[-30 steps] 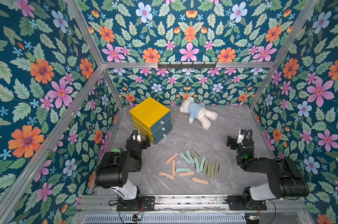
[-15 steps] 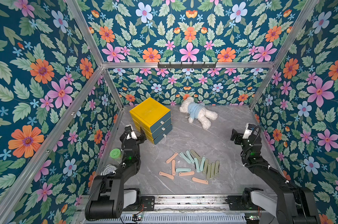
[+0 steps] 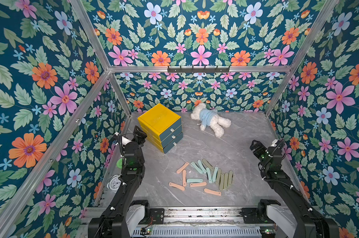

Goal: Place the fruit knives into the drawer by color
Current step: Open the drawer in the storage box.

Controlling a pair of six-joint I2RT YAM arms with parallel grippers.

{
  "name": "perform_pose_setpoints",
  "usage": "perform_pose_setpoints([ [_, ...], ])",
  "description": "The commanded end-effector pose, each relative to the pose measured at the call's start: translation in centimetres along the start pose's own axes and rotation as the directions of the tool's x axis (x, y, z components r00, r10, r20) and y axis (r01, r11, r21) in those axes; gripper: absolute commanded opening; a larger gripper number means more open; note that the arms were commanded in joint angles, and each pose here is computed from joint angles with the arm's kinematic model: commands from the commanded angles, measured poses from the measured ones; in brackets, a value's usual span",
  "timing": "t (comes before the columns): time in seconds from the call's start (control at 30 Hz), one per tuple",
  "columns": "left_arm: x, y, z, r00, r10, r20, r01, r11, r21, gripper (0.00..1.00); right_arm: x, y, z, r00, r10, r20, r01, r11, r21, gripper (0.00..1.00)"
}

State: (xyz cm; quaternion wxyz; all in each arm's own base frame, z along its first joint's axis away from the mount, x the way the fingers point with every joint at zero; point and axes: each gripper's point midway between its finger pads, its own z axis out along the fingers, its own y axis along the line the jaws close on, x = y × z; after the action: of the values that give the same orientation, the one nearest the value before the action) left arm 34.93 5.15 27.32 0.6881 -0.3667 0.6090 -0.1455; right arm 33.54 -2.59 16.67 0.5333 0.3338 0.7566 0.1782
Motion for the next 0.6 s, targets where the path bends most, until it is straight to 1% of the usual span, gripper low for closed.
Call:
perform_pose_setpoints([
  [0.0,0.1,-3.4,-0.3,0.994,-0.036,-0.099,0.049,0.991,0.125,0.99,2.9,3.5,0.2,0.976,0.025,-0.214,-0.058,0.987,-0.151,0.99],
  [0.07,0.4,-5.0,-0.1,0.982,0.027,-0.188,-0.001,0.99,0.138,0.99,4.8,5.9,0.3,0.956,-0.009,-0.294,-0.062,0.971,-0.231,0.93],
  [0.1,0.6,-6.1,-0.1,0.971,0.068,-0.231,-0.03,0.986,0.163,0.99,6.1,7.4,0.2,0.945,-0.044,-0.323,-0.044,0.965,-0.258,0.92],
  [0.17,1.1,-7.2,0.1,0.952,0.095,-0.292,-0.04,0.982,0.186,0.99,8.1,10.7,-0.2,0.932,-0.119,-0.342,0.005,0.949,-0.315,0.92],
  [0.23,1.7,-8.1,0.3,0.935,0.118,-0.334,-0.043,0.974,0.222,0.99,10.1,14.4,-0.5,0.916,-0.147,-0.374,-0.006,0.926,-0.378,0.92],
  [0.33,3.2,-8.6,1.2,0.904,0.152,-0.401,-0.056,0.969,0.241,0.99,12.8,20.2,-0.5,0.879,-0.148,-0.452,-0.088,0.884,-0.459,0.89],
  [0.4,4.8,-8.7,2.1,0.87,0.178,-0.46,-0.065,0.966,0.25,0.99,14.7,25.1,-1.0,0.857,-0.188,-0.48,-0.137,0.814,-0.564,0.86],
  [0.47,6.1,-9.0,2.8,0.843,0.194,-0.503,-0.062,0.962,0.266,1.0,15.9,28.4,-0.6,0.85,-0.178,-0.495,-0.179,0.787,-0.59,0.83],
  [0.53,6.7,-9.0,3.4,0.831,0.202,-0.519,-0.066,0.961,0.269,0.98,17.3,30.8,0.3,0.826,-0.15,-0.543,-0.244,0.772,-0.586,0.79],
  [0.57,7.0,-8.9,3.6,0.825,0.205,-0.527,-0.068,0.961,0.267,0.96,18.5,31.8,1.3,0.805,-0.129,-0.579,-0.297,0.757,-0.582,0.72],
])
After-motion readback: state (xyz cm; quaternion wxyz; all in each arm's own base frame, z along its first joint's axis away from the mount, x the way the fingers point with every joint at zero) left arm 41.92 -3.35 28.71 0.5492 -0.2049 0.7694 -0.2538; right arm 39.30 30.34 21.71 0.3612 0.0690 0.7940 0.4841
